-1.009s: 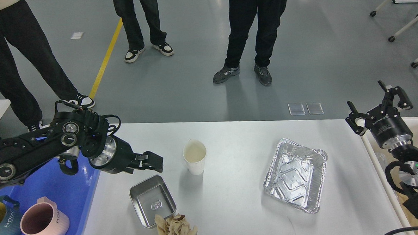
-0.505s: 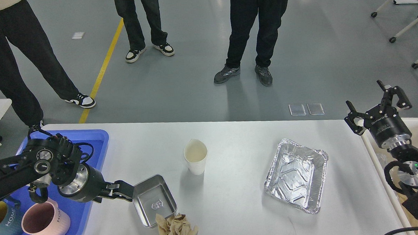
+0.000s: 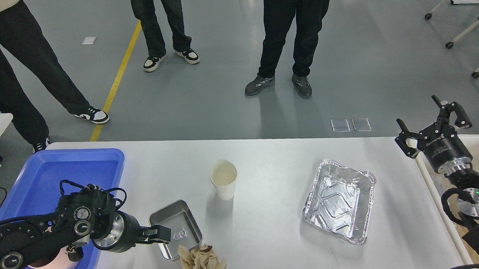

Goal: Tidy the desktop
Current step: 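Grasp the small steel tray with the left gripper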

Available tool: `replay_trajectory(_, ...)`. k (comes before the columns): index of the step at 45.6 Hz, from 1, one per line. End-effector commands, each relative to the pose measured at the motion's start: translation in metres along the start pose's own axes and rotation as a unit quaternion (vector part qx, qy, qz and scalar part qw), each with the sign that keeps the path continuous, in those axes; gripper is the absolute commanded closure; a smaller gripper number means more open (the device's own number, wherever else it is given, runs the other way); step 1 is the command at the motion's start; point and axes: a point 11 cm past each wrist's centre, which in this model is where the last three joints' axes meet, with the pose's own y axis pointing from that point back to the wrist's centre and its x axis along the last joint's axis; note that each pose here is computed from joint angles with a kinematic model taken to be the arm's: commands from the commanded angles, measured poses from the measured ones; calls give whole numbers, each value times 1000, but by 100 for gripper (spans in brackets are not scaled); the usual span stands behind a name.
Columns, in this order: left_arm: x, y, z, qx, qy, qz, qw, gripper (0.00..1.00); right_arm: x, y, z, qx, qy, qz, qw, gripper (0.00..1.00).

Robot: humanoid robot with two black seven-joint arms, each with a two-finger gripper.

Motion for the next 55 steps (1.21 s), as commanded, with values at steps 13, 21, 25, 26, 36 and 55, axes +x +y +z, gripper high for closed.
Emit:
replay_trajectory(13,1,-12,-5,9,26,21,999,24,-1,0,-2,1,1,-2,1000,0)
replay_trajectory(21,5,-20,-4,18,22,29,999,37,0,0,-2,1,2,-2,1000,0)
replay_trajectory(25,2,-26,-3,18,30,32,999,44,0,0,-2,1,2,-2,1000,0)
replay_trajectory(26,2,-27,-3,18,33,32,999,44,0,0,-2,1,2,-2,1000,0)
replay_trajectory(36,-5,-35,-5,24,33,28,999,72,0,0,-2,1,2,-2,1000,0)
replay_trajectory(55,-10,-38,-2,19,33,20,999,100,-1,-1,-4,2,2,-3,1000,0)
